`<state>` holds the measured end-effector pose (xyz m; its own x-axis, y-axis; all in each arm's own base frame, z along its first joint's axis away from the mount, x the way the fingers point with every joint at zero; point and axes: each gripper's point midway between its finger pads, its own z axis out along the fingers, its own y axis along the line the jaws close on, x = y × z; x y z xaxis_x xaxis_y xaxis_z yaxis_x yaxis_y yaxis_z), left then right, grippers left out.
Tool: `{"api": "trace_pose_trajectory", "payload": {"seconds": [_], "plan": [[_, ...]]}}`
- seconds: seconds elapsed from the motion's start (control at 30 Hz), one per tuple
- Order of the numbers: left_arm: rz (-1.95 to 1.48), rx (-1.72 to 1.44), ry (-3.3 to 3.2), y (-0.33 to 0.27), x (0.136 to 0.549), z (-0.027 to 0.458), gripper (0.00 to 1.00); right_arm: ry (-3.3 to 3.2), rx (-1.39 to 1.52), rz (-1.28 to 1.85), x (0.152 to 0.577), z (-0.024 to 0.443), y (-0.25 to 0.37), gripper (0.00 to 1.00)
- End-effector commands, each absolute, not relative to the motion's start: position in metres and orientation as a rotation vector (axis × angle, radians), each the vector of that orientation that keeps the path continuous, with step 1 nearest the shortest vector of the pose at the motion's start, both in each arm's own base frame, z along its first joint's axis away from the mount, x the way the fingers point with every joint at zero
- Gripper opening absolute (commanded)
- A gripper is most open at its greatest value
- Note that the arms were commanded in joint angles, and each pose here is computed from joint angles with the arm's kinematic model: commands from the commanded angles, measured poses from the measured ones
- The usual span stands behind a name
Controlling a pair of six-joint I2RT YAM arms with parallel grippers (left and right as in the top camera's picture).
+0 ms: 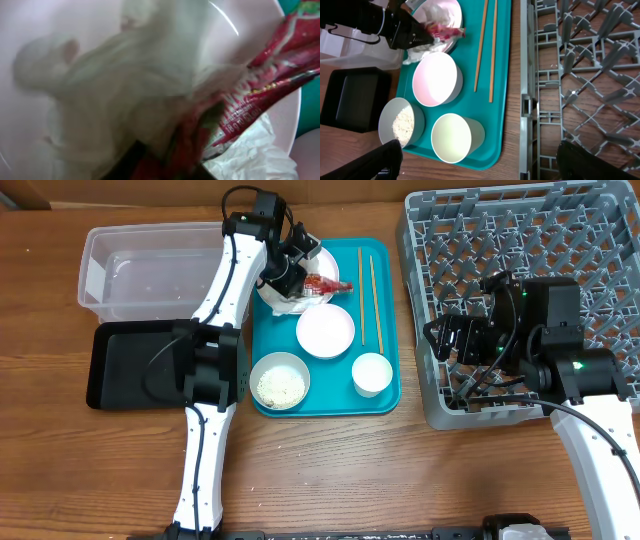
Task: Sort waste into correct bins and load items into the dishwasher
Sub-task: 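Reach left gripper to the white plate and grasp tissue and red wrapper, then carry tissue and wrapper with left gripper into the clear plastic bin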
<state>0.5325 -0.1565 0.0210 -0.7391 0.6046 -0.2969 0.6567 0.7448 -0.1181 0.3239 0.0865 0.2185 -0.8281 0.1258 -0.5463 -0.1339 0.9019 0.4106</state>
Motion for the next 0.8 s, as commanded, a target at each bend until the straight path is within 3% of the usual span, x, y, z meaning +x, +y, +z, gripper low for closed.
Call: {"api": "trace_pose_trajectory", "payload": {"seconds": [0.0,0.07,0.27,0.5,0.77], "plan": [[-0.29,1.02,2.721,-0.16,0.53,0.014,0.11,2.452,-0.017,0.584,0.327,0.228,0.088,1.0],[-0.291,1.016,2.724,-0.16,0.53,0.014,0.04,2.456,-0.016,0.584,0.327,0.228,0.088,1.0],[-0.277,0.708,2.783,-0.146,0.546,0.032,0.04,2.456,-0.016,0.585,0.327,0.228,0.088,1.0],[-0.455,0.43,2.662,-0.128,0.565,0.127,0.04,2.456,-0.016,0.585,0.327,0.228,0.088,1.0],[-0.545,0.256,2.57,-0.097,0.549,0.207,0.04,2.456,-0.016,0.585,0.327,0.228,0.088,1.0]]}}
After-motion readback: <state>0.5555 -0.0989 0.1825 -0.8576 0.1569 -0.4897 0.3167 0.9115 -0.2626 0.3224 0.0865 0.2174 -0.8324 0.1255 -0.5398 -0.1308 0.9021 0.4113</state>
